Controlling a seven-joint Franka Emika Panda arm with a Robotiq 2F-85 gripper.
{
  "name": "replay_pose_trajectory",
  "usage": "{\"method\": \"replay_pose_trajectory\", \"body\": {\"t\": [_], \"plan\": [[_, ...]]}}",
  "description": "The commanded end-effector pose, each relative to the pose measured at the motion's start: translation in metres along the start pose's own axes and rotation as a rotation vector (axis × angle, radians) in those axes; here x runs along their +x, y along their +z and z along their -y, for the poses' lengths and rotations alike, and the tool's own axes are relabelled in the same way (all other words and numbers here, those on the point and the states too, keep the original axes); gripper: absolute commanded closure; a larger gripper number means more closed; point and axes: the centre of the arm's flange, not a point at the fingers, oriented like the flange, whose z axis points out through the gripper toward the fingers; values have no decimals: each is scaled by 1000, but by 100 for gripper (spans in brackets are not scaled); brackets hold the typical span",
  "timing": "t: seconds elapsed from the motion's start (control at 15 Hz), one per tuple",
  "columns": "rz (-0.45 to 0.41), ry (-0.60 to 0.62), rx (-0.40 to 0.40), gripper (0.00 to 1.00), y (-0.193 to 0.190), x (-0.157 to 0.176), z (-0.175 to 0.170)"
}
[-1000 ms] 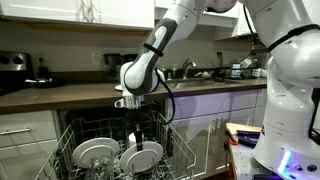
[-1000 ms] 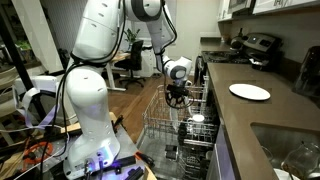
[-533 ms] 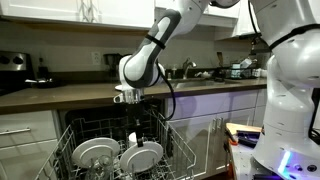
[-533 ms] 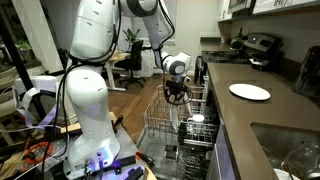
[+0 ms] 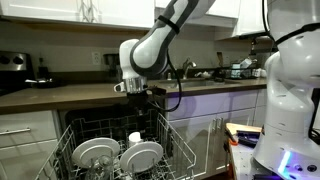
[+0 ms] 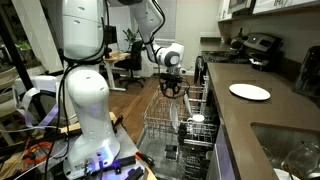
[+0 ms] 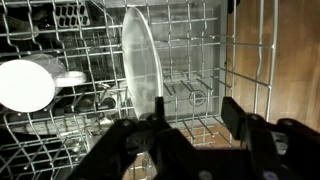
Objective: Take the white plate on the top and put it behind the white cup in the dishwasher
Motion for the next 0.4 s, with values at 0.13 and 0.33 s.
{"method": "replay_pose_trajectory", "body": {"t": [0.13,0.33], "plan": [[-4,6,-35,24,-13,-5,17],[-5,8,-38,13,-16,-8,19]]}}
